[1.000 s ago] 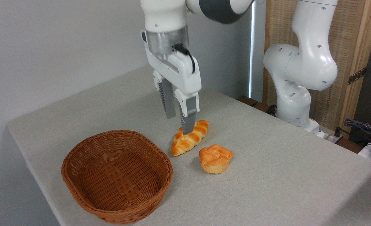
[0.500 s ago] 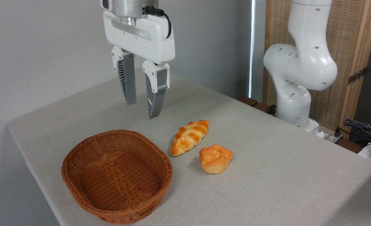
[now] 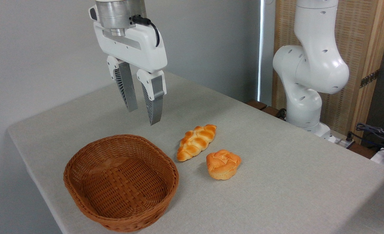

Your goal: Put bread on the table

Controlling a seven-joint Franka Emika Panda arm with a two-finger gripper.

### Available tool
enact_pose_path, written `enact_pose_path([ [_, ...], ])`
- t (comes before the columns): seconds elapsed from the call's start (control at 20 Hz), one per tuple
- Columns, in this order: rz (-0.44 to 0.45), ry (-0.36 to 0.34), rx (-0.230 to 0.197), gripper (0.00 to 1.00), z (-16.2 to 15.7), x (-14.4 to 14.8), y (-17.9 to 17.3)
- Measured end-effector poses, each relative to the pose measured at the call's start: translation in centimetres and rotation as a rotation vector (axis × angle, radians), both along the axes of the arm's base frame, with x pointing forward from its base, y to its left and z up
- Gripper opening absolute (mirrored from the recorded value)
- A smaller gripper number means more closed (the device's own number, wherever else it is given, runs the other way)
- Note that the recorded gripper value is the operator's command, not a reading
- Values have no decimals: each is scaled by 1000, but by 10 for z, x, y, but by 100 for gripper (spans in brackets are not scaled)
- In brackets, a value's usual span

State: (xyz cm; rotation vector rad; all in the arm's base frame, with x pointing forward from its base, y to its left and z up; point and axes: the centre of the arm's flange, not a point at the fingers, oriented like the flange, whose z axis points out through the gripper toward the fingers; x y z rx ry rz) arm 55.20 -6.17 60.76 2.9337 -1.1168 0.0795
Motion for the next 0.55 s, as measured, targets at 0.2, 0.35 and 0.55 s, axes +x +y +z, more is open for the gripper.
enact_pose_path([
  [0.2,-14,-3,2,100,1,0,0],
  [0.35,-31,-5,19,100,2,0,2],
  [0.55,-33,-5,21,100,2,0,2],
])
